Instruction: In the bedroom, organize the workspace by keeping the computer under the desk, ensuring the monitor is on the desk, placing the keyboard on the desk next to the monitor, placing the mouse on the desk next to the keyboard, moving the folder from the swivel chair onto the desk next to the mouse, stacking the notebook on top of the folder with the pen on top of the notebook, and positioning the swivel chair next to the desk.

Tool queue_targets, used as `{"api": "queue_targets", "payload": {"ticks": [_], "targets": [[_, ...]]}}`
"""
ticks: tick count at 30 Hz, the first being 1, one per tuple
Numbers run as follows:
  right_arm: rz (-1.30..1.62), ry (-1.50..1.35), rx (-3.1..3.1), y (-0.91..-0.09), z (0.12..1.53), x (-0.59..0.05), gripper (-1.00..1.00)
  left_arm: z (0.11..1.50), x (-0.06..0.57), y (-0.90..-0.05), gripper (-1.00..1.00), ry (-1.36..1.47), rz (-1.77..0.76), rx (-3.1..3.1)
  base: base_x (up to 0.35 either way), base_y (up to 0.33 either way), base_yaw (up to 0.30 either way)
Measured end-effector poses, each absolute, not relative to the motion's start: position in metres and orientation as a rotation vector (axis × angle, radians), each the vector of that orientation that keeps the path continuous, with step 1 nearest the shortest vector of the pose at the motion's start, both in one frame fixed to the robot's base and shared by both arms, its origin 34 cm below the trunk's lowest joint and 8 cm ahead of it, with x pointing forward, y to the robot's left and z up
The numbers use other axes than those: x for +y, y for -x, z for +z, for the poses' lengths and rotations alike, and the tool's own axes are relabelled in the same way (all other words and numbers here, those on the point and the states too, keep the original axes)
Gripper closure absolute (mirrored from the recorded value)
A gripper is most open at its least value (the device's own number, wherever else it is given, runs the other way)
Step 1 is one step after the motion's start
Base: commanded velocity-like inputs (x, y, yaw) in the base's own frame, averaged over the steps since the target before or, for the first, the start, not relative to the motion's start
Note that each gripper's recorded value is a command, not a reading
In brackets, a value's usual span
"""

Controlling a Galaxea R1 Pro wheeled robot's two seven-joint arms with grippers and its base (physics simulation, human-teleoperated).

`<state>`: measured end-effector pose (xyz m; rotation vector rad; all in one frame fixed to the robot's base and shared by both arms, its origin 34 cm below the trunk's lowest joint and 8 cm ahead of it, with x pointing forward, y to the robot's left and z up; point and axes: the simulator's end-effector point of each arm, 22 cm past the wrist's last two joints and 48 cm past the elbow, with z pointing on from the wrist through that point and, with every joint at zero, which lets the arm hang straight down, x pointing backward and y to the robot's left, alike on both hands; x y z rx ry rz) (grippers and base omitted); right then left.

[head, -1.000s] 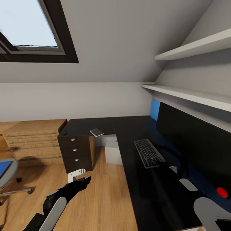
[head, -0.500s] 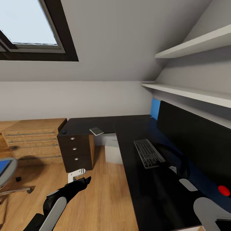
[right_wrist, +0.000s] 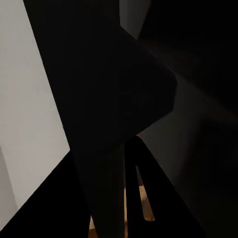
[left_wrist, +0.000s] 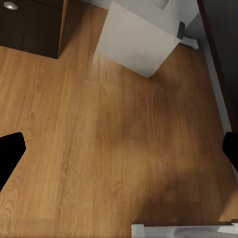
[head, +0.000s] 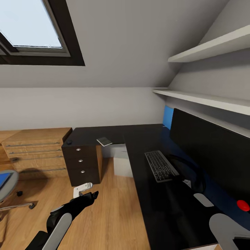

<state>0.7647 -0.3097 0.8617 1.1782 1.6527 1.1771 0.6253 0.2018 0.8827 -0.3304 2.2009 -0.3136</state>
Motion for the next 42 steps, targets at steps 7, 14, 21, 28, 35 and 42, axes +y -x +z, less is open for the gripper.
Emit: {"api": "queue_targets", "payload": {"ticks": [7,14,21,28,35,42], "targets": [[1.176,-1.180,1.654,-0.765,0.861,-0.310,1.00,0.874,0.205,-0.624,-1.00,0.335,-0.304,2.220,-0.050,0.000,0.000],[1.175,-1.180,1.655,-0.764,0.861,-0.310,1.00,0.872,0.205,-0.623,-1.00,0.337,-0.303,2.225,-0.055,0.000,0.000],[1.173,-1.182,1.658,-0.764,0.860,-0.310,1.00,0.871,0.206,-0.623,-1.00,0.337,-0.300,2.225,-0.063,-0.058,0.000],[1.172,-1.184,1.661,-0.764,0.859,-0.310,1.00,0.871,0.206,-0.623,-1.00,0.337,-0.300,2.225,-0.051,-0.048,0.000],[1.172,-1.184,1.663,-0.764,0.859,-0.309,1.00,0.872,0.206,-0.623,-1.00,0.337,-0.300,2.225,-0.002,-0.002,0.000],[1.177,-1.185,1.662,-0.763,0.859,-0.309,-1.00,0.872,0.206,-0.623,-1.00,0.336,-0.299,2.225,0.000,0.000,0.000]]}}
